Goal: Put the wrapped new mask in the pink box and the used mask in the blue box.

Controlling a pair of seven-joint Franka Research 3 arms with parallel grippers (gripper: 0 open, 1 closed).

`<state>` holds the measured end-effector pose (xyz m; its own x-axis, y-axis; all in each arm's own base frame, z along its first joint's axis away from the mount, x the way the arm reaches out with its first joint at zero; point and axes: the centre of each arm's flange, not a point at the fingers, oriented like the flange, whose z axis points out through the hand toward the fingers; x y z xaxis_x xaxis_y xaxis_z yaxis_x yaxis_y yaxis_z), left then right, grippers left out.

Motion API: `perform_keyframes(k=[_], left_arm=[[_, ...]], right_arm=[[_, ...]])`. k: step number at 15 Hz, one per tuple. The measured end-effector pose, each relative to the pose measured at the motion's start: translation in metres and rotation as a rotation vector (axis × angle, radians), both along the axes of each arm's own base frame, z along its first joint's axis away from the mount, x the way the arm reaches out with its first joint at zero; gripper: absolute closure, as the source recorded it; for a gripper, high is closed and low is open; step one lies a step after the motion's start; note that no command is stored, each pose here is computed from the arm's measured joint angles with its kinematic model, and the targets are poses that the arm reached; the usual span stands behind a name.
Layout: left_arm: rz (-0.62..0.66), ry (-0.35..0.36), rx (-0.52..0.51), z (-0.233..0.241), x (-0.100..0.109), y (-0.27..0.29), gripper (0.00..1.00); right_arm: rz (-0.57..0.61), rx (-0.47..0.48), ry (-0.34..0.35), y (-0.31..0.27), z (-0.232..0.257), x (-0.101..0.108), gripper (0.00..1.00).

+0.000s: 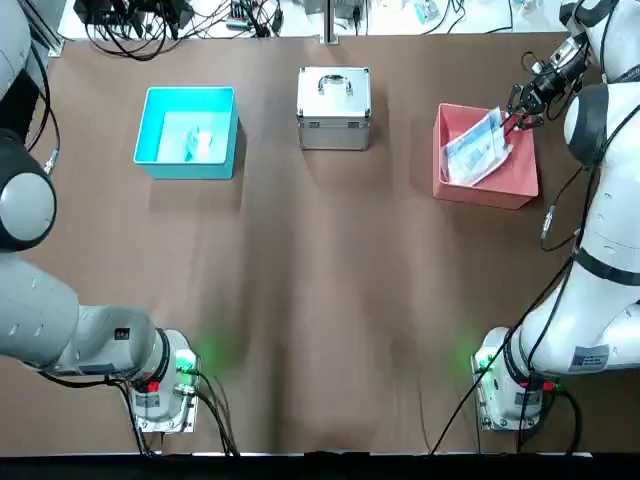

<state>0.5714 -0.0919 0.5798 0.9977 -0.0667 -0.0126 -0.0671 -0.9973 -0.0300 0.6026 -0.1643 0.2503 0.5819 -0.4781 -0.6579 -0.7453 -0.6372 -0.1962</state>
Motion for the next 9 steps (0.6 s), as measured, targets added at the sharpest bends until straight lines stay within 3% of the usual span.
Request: perform_keyframes(k=[3,7,9], left_arm=[[-0.001,-0.002,0.0,0.001,0.0,0.0,0.0],[-0.002,-0.004,-0.001,0.002,0.0,-0.001,0.0],[-0.002,-0.006,-0.001,0.003,0.0,-0.001,0.0]], right_arm=[[0.056,-0.067,0.004,-0.004,0.01,0.005,0.43],[0.136,-0.052,-0.035,0.008,0.065,0.028,0.07],[0.202,-0.034,-0.092,0.01,0.102,0.036,0.01]])
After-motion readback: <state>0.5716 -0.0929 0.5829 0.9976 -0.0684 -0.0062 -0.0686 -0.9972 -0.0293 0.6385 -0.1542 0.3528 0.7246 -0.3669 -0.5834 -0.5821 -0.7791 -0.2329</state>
